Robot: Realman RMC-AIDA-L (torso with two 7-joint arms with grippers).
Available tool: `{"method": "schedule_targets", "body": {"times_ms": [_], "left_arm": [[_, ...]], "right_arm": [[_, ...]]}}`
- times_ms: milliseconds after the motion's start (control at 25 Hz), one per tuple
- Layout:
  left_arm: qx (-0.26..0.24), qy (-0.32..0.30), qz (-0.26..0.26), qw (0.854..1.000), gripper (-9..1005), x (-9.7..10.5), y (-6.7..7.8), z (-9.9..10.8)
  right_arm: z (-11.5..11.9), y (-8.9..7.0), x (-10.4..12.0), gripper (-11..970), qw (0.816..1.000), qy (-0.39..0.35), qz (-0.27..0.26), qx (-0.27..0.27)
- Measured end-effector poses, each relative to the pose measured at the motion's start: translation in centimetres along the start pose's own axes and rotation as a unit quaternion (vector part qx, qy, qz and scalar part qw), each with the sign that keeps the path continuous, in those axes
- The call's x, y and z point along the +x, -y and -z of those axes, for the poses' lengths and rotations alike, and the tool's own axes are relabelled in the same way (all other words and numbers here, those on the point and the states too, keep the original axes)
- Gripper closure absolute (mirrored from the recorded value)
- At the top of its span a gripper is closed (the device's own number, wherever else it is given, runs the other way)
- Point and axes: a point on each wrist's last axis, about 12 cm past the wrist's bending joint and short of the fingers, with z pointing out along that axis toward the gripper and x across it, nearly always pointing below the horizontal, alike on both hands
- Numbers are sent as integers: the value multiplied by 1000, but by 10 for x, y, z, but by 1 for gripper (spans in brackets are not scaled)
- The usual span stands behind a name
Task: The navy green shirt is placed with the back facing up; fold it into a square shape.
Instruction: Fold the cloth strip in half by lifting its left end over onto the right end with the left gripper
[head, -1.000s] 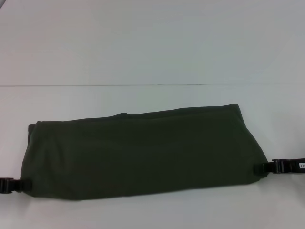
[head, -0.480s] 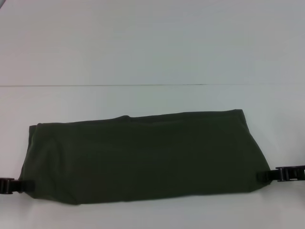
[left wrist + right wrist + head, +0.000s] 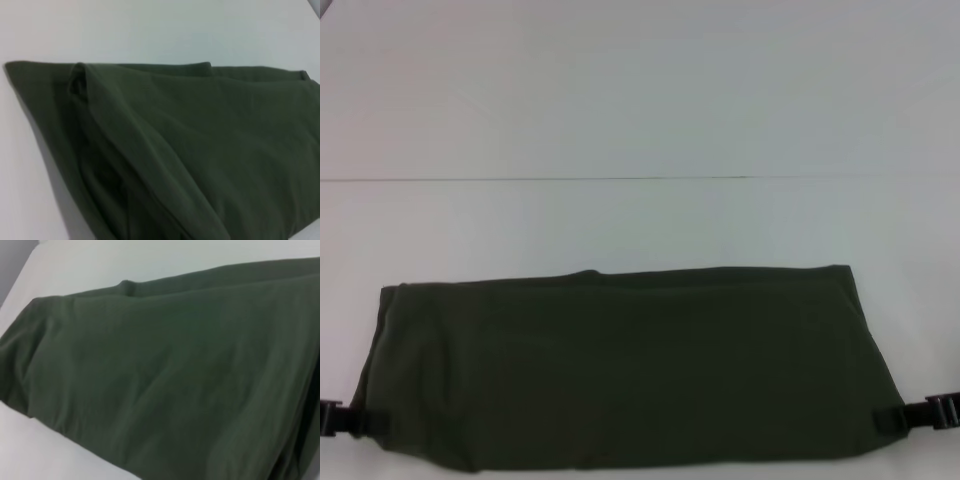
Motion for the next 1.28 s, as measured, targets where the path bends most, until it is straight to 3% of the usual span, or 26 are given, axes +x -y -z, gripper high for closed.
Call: {"method": "schedule_targets", "body": {"times_ms": [720, 1280], "left_arm": [[44, -130, 17, 990, 989, 9, 19, 7], [19, -124, 24, 992, 990, 8, 14, 13]], "right_arm": [[-2, -7, 32, 921, 993, -113, 19, -32], [2, -4, 34, 890, 994, -101, 19, -27]]}}
